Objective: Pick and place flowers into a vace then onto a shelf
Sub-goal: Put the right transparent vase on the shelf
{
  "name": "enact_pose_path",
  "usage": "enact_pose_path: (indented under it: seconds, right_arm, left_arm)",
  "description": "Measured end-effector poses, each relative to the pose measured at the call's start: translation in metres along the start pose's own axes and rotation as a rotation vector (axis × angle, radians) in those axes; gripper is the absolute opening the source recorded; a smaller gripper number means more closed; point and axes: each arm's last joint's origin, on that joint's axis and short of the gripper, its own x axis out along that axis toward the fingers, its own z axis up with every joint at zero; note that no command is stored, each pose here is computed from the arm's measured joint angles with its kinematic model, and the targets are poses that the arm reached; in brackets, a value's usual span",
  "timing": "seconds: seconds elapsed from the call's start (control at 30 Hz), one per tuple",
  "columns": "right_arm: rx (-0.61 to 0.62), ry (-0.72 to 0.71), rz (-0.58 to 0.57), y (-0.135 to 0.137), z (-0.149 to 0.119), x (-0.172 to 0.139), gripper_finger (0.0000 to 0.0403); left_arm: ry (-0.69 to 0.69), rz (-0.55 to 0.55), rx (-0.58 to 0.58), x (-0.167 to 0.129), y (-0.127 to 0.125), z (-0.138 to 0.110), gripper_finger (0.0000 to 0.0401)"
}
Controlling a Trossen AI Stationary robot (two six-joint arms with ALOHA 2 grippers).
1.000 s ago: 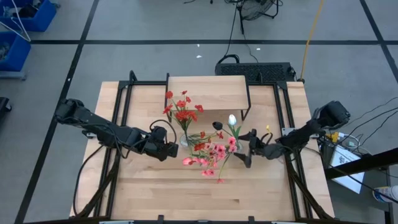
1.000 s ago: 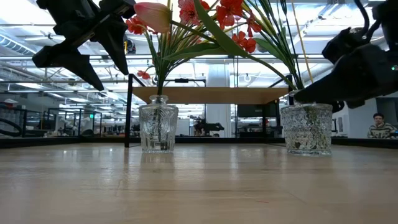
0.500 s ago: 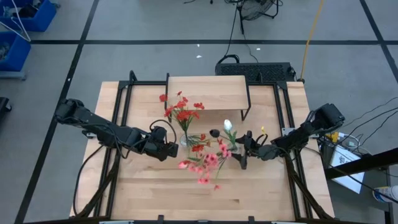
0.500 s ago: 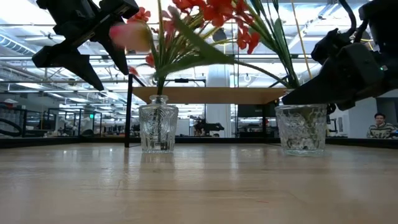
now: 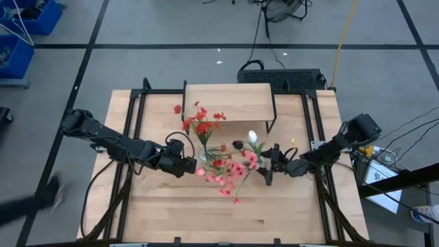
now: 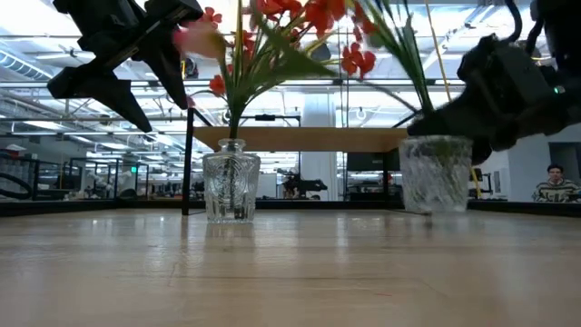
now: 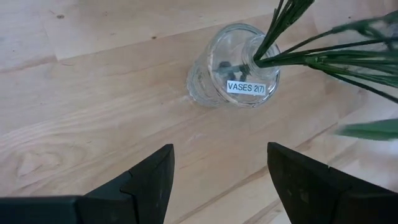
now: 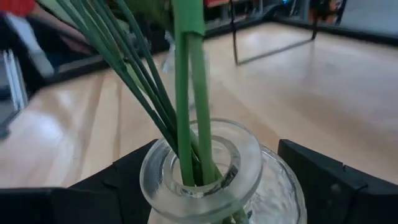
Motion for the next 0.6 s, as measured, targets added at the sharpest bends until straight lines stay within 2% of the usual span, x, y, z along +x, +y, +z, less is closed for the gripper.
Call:
enact_pose_path:
  seconds: [0.27, 0.6]
  right_arm:
    - [0.045, -0.091, -0.005, 0.003, 0.017, -0.006, 0.0287]
    - [0.041, -0.225, -0.049, 0.0, 0.05, -0.021, 0.0287]
  left_arm:
    - [0.0, 0.0, 0.024, 0.0, 0.0, 0.0, 0.0257]
    - [-0.008, 0.002, 0.073, 0.0, 0.0, 0.0, 0.0257]
